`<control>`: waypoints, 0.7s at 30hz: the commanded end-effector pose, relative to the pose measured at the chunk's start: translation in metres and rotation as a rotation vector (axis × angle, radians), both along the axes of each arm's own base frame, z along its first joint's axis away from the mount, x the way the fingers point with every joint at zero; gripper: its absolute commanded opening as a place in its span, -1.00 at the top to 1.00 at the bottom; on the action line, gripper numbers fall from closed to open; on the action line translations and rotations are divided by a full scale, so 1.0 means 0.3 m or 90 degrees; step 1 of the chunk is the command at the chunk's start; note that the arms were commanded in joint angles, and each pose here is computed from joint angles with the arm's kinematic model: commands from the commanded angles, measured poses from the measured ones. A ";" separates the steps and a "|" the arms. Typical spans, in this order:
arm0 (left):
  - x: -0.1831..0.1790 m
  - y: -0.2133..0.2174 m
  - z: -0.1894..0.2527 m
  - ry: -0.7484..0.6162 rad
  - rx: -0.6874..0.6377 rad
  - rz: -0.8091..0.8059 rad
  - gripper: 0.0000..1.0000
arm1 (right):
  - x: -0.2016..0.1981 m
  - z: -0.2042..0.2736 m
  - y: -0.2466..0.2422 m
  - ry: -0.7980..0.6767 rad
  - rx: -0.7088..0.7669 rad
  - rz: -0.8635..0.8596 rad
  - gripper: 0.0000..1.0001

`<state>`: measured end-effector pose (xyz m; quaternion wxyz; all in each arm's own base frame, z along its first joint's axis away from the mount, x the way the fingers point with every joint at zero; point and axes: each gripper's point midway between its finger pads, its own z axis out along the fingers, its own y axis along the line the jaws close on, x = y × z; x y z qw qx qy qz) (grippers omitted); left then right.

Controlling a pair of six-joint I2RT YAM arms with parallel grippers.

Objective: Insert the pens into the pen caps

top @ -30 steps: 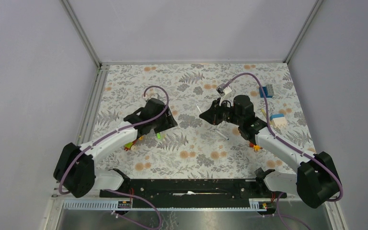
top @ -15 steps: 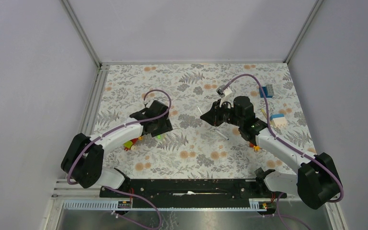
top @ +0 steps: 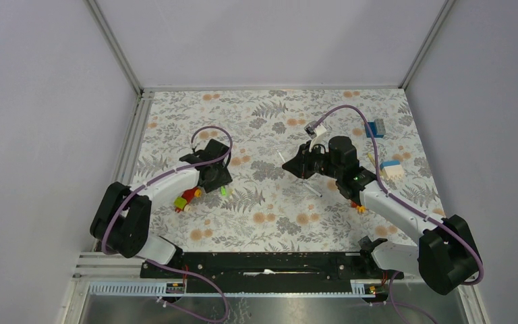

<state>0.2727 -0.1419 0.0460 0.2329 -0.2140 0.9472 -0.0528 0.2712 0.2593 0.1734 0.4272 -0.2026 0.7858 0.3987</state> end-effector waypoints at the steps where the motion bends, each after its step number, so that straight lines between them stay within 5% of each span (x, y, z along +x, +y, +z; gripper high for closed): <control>1: 0.021 0.004 -0.003 -0.010 0.001 0.014 0.02 | -0.001 0.036 0.004 -0.032 0.007 0.006 1.00; 21: -0.021 0.010 -0.086 0.033 0.005 0.011 0.27 | 0.000 0.027 0.009 -0.026 0.008 0.011 1.00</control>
